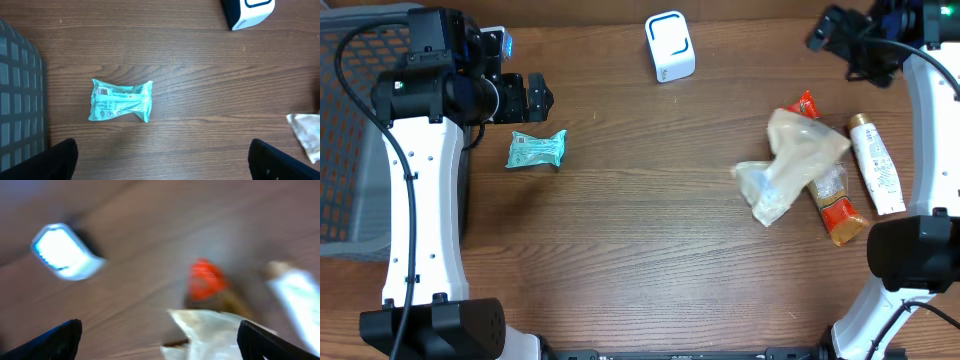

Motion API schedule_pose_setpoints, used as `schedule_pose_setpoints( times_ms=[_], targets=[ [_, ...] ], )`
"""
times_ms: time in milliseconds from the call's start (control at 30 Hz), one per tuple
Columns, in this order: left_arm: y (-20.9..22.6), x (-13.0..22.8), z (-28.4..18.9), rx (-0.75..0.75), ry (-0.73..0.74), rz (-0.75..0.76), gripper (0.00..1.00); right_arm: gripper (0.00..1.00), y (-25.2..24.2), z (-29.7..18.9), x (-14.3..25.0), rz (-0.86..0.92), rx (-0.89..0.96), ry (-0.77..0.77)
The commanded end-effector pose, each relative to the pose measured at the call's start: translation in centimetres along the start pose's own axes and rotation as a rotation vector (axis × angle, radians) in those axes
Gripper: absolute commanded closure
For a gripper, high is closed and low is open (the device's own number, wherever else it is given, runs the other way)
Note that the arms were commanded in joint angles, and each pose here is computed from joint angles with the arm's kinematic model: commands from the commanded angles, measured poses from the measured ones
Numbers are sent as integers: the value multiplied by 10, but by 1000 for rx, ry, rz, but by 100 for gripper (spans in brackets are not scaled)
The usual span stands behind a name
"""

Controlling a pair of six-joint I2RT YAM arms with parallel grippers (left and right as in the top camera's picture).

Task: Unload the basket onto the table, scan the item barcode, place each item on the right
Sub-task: 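Carry the brown bag right and drop it on the snack pile, then move right gripper left and grasp the teal wipes pack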

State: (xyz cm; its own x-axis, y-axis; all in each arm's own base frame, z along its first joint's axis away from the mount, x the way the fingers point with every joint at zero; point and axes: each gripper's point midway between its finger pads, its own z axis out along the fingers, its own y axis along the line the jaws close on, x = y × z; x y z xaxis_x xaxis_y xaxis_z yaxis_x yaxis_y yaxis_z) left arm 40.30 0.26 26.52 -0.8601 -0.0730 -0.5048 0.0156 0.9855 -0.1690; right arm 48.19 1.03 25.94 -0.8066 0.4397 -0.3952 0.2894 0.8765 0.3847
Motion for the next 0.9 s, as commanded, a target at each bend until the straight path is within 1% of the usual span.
schedule_pose_setpoints(
  times_ms=[0, 100, 300, 433, 500, 633, 733, 867],
  targets=[
    [-3, -5, -4, 2, -18, 3, 0, 0, 71, 0, 18, -48, -346, 111],
    [-3, -5, -4, 2, -18, 3, 0, 0, 107, 16, 33, -149, -413, 134],
    [-3, -5, -4, 2, -18, 3, 0, 0, 198, 51, 84, -349, -522, 153],
    [-3, -5, -4, 2, -18, 3, 0, 0, 261, 84, 134, -470, -596, 161],
    [-3, -5, -4, 2, -18, 3, 0, 0, 283, 102, 161, -517, -627, 179],
    [-3, -5, -4, 2, -18, 3, 0, 0, 314, 144, 215, -630, -645, 190],
    [-3, -5, -4, 2, -18, 3, 0, 0, 323, 175, 243, -733, -581, 134],
    [-3, -5, -4, 2, -18, 3, 0, 0, 330, 202, 278, -864, -551, 110]
  ],
)
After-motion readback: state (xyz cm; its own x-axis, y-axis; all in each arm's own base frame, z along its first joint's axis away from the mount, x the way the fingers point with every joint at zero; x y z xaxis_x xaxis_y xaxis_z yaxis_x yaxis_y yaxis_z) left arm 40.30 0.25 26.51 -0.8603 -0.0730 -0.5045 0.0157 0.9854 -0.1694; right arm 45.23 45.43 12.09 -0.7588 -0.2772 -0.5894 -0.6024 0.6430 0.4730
